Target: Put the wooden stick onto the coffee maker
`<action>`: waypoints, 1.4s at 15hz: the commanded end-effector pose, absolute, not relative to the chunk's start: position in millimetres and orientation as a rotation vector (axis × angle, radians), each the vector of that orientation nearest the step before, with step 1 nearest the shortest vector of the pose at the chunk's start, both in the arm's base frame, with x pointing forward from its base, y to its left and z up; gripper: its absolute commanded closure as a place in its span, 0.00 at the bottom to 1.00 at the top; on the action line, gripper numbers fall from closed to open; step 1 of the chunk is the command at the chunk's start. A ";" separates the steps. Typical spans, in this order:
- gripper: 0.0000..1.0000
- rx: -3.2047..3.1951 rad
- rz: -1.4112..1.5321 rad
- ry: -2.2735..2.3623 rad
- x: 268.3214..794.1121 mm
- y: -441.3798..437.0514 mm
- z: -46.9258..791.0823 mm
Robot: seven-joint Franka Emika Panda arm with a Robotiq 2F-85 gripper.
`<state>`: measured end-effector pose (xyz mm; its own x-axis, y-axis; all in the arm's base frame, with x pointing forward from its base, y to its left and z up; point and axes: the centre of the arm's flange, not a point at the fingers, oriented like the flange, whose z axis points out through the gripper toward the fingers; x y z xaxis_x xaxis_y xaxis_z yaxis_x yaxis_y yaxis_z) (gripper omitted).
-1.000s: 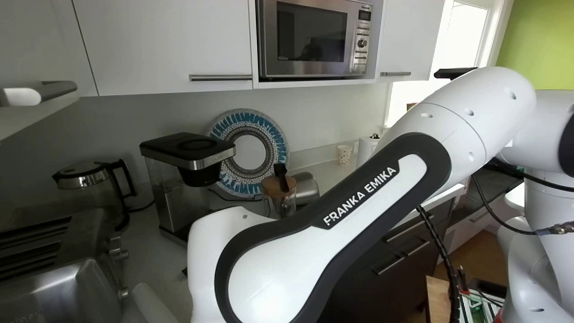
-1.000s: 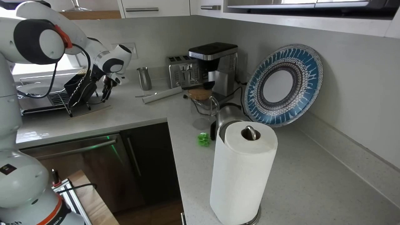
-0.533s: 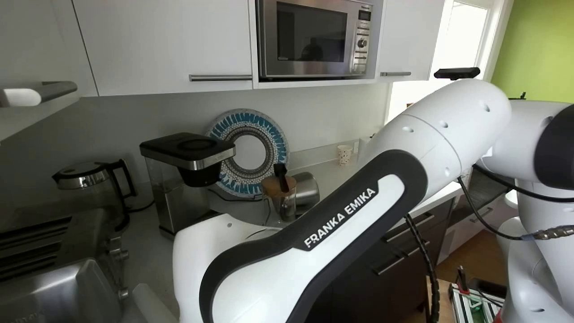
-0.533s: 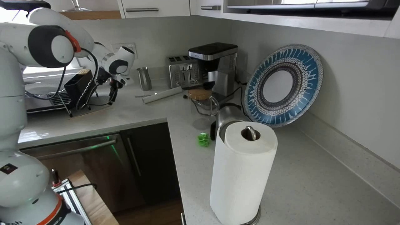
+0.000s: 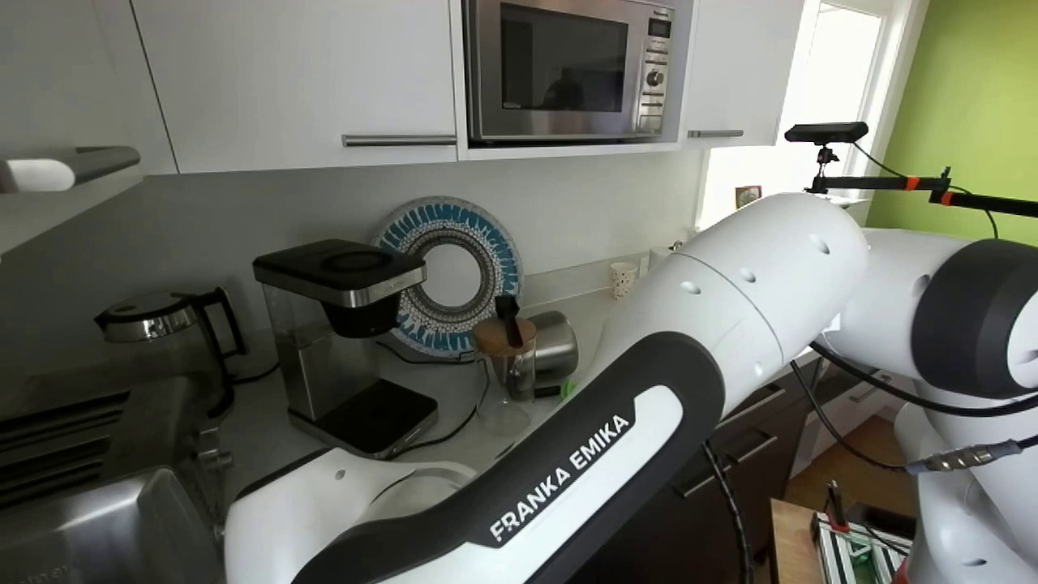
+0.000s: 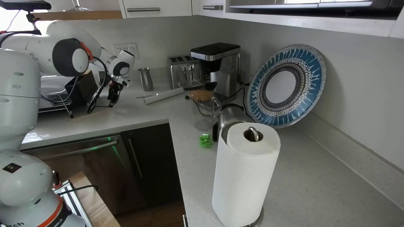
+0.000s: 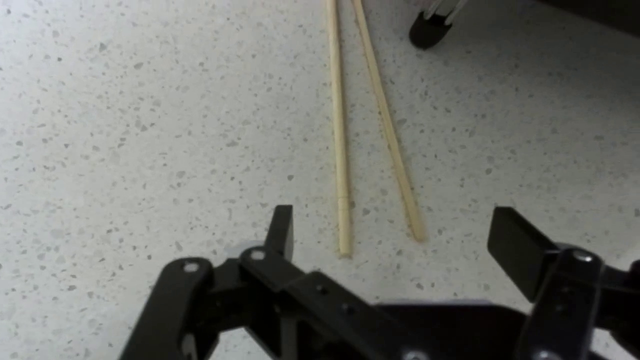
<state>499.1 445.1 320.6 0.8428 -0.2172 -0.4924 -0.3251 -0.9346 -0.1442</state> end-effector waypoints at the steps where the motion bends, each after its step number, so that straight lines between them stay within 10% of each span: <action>1: 0.00 -2.823 0.774 0.331 505.6 467.8 316.2; 6: 0.21 -2.811 0.843 0.325 508.6 470.3 304.4; 15: 0.13 -2.794 0.904 0.308 521.3 469.6 283.7; 21: 0.69 -2.795 0.939 0.324 525.6 464.8 283.3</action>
